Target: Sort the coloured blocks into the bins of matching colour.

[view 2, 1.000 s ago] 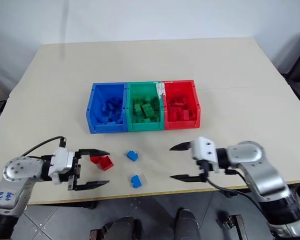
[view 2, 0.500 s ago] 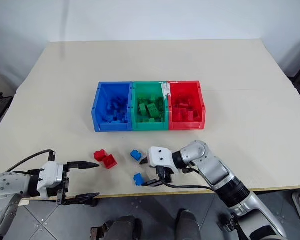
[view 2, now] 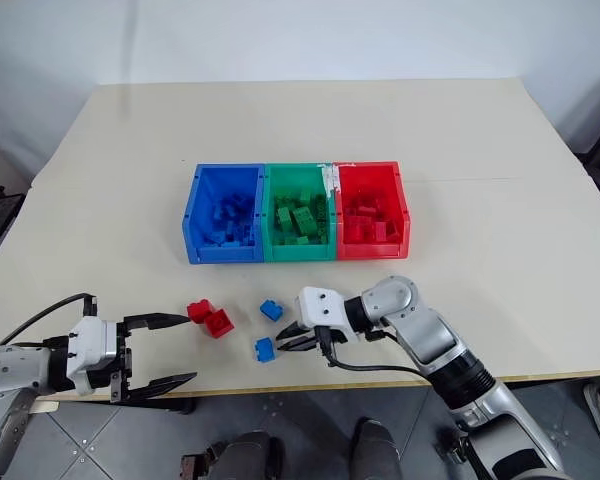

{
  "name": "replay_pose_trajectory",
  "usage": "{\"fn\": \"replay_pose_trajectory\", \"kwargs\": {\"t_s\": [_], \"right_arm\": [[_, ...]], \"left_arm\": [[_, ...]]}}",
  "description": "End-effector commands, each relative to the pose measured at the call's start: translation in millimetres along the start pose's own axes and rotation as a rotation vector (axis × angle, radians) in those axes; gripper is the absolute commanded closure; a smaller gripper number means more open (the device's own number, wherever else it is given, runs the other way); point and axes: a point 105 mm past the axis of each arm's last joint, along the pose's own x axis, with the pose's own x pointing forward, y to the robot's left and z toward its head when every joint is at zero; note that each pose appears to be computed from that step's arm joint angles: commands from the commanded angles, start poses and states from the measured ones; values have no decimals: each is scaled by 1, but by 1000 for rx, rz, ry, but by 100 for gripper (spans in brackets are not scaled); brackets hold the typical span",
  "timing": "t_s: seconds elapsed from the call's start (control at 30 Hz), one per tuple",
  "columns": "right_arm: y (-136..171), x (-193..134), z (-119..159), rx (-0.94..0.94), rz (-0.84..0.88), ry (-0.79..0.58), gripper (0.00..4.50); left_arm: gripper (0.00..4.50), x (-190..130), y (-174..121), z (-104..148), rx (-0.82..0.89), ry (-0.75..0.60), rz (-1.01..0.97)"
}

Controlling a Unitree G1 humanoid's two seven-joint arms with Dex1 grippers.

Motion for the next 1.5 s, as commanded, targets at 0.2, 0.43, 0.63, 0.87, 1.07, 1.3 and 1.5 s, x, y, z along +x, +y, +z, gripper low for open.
{"fn": "replay_pose_trajectory", "kwargs": {"t_s": [0.2, 0.43, 0.63, 0.87, 1.07, 1.3, 1.5], "right_arm": [[5, -46, 15, 0, -88, -82, 259], [31, -110, 14, -37, -255, -53, 24], [40, -121, 18, -18, -311, -42, 5], [52, -117, 26, -21, -337, -49, 5], [56, -123, 23, -10, -381, -15, 0], [55, -131, 18, 0, -418, 6, 0], [55, -136, 23, 1, -496, -44, 0]], "left_arm": [[0, 3, -2, 8, -17, 14, 21], [0, 44, -12, 30, -21, 32, -100], [0, 78, -14, 30, -42, 125, -161], [0, 105, -15, 21, -103, 223, -142], [119, 115, -23, 12, -118, 262, -180], [303, 111, -24, 11, -93, 273, -198], [303, 112, 0, 43, -46, 61, -152]]}}
